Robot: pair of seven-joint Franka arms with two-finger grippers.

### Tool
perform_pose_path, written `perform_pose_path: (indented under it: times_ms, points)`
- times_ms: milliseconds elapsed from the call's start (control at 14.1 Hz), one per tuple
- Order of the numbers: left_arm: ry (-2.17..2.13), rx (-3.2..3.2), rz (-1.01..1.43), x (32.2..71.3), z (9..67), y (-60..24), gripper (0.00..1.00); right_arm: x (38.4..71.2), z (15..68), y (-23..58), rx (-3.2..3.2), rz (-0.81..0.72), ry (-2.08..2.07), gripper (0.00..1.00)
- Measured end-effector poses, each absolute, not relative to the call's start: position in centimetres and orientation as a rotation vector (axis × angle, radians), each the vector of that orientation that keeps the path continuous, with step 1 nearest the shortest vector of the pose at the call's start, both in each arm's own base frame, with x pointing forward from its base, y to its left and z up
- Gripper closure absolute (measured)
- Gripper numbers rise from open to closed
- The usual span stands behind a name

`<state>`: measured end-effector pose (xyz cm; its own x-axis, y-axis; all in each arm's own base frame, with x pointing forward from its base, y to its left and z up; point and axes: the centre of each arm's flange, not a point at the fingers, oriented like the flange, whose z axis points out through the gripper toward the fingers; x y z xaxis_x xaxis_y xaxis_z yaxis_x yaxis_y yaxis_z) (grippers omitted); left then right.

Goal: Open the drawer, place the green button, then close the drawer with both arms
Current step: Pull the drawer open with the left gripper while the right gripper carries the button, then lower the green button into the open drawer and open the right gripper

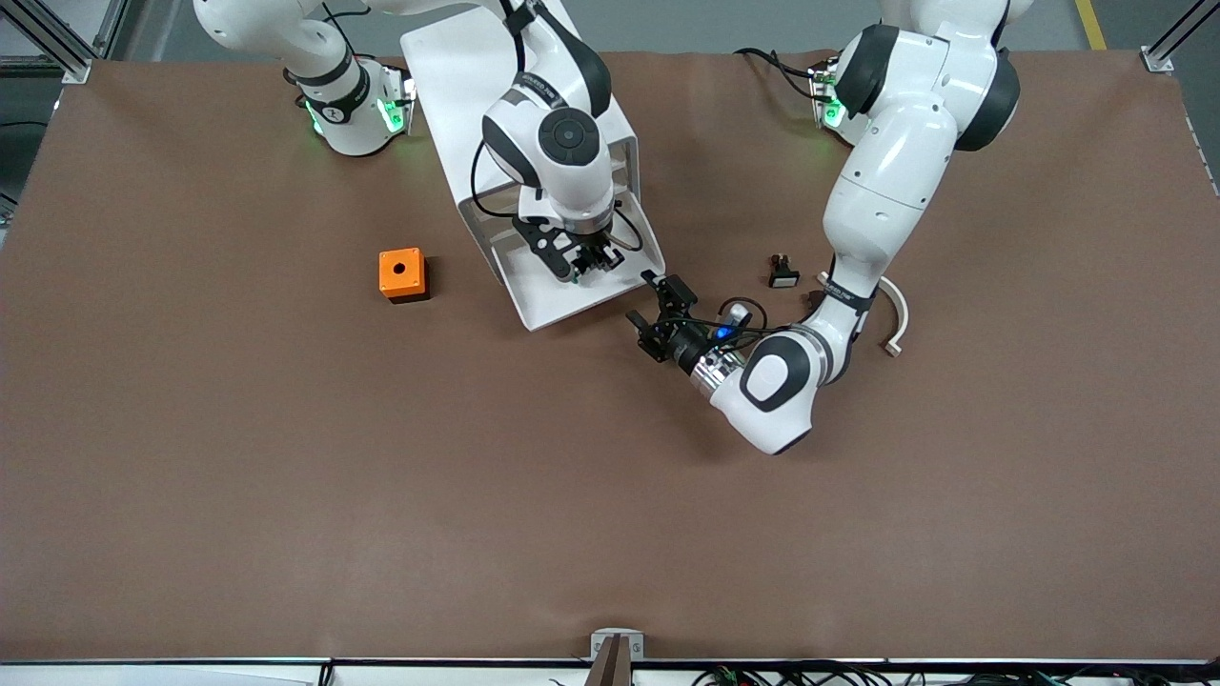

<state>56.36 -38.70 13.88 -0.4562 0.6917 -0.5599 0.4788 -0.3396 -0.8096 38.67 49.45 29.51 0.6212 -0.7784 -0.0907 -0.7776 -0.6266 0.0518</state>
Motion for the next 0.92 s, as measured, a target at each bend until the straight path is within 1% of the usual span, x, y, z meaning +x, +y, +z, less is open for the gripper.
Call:
perform_pose_path:
  times_ms: [213, 355, 496, 567, 638, 709, 851, 922]
  points:
    - [-1.676, -1.836, 1.937, 59.2, 16.5, -37.8, 0.00, 37.7, 28.5, 50.4, 2.820, -0.158, -1.362, 0.59]
    - [-1.675, -2.092, 1.892, 61.0, 18.6, -37.4, 0.00, 37.3, 27.7, 50.7, 2.815, -0.157, -1.367, 0.59]
    - [-1.625, -2.386, 1.737, 62.0, 20.7, -37.7, 0.00, 37.2, 27.5, 50.8, 2.808, -0.156, -1.378, 0.59]
    - [-1.583, -2.525, 1.635, 62.3, 21.7, -38.1, 0.00, 37.3, 27.6, 50.8, 2.809, -0.155, -1.381, 0.55]
    - [-1.543, -2.653, 1.524, 62.6, 22.7, -38.6, 0.00, 37.4, 27.7, 50.9, 2.811, -0.153, -1.385, 0.55]
    - [-1.509, -2.768, 1.403, 63.0, 23.7, -38.9, 0.00, 37.5, 27.9, 51.0, 2.812, -0.152, -1.396, 0.50]
    - [-1.450, -2.934, 1.164, 63.9, 25.5, -39.1, 0.00, 38.1, 29.0, 51.4, 2.823, -0.144, -1.425, 0.29]
    - [-1.415, -2.990, 1.043, 64.2, 26.1, -39.2, 0.00, 38.5, 29.7, 51.6, 2.831, -0.140, -1.435, 0.20]
